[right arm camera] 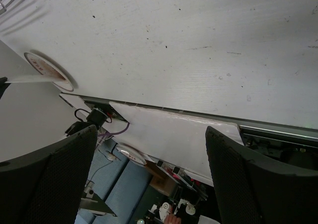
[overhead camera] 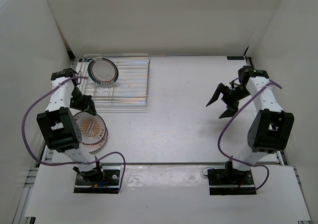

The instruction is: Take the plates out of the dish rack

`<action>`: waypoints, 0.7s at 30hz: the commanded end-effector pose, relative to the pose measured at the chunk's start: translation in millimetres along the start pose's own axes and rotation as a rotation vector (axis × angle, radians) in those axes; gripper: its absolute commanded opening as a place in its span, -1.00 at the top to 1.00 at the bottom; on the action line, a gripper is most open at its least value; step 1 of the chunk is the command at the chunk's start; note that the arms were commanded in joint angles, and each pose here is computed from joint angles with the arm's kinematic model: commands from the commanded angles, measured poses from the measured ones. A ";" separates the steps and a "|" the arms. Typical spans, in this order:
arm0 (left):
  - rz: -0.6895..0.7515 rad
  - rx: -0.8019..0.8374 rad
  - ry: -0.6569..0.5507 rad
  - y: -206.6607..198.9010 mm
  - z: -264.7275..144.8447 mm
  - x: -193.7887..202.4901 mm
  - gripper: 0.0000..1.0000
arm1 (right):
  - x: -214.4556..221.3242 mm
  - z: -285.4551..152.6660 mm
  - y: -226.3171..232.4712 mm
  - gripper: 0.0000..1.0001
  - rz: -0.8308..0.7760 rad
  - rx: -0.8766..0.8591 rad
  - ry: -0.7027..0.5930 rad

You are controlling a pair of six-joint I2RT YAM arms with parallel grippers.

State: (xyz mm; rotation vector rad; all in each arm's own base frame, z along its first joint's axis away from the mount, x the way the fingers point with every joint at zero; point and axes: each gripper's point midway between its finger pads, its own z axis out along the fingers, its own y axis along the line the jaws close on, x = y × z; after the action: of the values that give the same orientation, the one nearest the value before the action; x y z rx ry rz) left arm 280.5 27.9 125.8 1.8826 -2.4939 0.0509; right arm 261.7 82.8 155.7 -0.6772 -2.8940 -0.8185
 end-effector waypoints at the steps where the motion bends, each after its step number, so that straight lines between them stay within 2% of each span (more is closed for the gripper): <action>1: -0.033 -0.397 0.279 87.5 -30.7 62.1 0.86 | -1.2 -2.1 3.6 -0.81 -0.011 -0.018 -0.006; 3: -0.034 -0.405 0.300 85.8 -29.5 63.7 0.75 | -1.1 -1.5 3.1 -0.81 -0.010 -0.017 -0.003; 9: -0.040 -0.388 0.313 78.0 -27.7 61.7 0.63 | -0.4 -1.7 3.9 -0.81 -0.016 -0.020 -0.004; 10: -0.034 -0.379 0.305 75.7 -27.5 61.0 0.41 | -0.3 -2.4 3.4 -0.81 -0.013 -0.019 -0.008; 12: -0.025 -0.374 0.282 75.2 -30.2 56.1 0.09 | -0.4 -2.4 3.1 -0.81 -0.015 -0.017 -0.009; 16: 0.001 -0.359 0.237 71.1 -36.2 46.9 -0.40 | -0.9 -2.3 2.5 -0.81 -0.011 -0.016 -0.009; 21: 0.006 -0.350 0.220 73.2 -38.5 44.6 -0.45 | -0.6 -2.7 3.2 -0.81 -0.011 -0.018 -0.008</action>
State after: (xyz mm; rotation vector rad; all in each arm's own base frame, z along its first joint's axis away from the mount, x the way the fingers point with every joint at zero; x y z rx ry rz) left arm 301.7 28.8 122.4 1.8587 -2.5073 0.0995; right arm 262.0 82.7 155.6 -0.6769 -2.8954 -0.8192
